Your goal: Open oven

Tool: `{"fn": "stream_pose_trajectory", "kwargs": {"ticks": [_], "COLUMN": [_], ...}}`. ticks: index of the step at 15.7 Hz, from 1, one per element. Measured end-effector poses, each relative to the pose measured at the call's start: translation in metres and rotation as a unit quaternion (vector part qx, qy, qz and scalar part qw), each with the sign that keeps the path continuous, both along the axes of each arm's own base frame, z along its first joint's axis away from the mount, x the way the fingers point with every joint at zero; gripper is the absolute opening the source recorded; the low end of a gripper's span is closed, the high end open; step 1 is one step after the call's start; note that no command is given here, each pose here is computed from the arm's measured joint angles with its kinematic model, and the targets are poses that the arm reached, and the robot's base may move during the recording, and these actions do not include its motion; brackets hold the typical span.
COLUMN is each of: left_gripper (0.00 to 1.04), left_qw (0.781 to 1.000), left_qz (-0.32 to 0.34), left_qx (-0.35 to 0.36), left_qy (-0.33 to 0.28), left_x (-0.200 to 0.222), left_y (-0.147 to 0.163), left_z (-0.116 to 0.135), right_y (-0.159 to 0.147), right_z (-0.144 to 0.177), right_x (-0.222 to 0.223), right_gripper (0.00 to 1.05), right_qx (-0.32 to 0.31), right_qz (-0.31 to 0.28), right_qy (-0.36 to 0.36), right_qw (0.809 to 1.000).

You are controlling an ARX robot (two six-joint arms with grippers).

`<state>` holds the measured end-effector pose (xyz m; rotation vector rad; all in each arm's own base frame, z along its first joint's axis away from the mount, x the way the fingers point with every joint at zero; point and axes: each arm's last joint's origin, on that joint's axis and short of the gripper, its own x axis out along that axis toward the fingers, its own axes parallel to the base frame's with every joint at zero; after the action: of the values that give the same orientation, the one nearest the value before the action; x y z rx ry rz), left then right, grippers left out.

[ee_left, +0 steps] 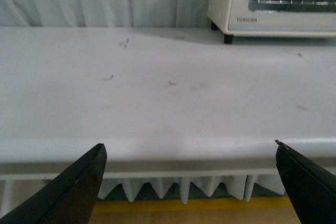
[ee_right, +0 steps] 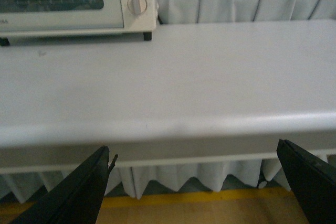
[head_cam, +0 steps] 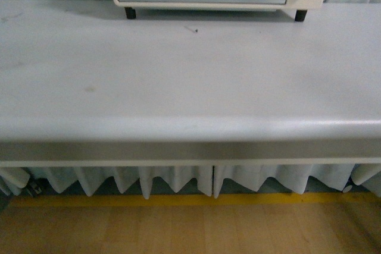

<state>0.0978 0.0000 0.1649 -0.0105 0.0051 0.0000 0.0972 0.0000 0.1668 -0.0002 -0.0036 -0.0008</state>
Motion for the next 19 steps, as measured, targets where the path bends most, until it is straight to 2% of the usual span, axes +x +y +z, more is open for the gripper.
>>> {"fn": "stream_pose_trajectory", "kwargs": {"ticks": [19], "left_gripper": [0.98], "left_qw": [1.0], "left_qz": [0.0], "left_qx": [0.0], "left_qy": [0.0], "left_x": [0.0], "left_y": [0.0], "left_z": [0.0001], "right_y": [0.0], "right_z": [0.0001], "right_x": [0.0], "right_gripper": [0.98], "right_qx": [0.0], "right_qz": [0.0], "right_qy": [0.0], "right_qw": [1.0]}}
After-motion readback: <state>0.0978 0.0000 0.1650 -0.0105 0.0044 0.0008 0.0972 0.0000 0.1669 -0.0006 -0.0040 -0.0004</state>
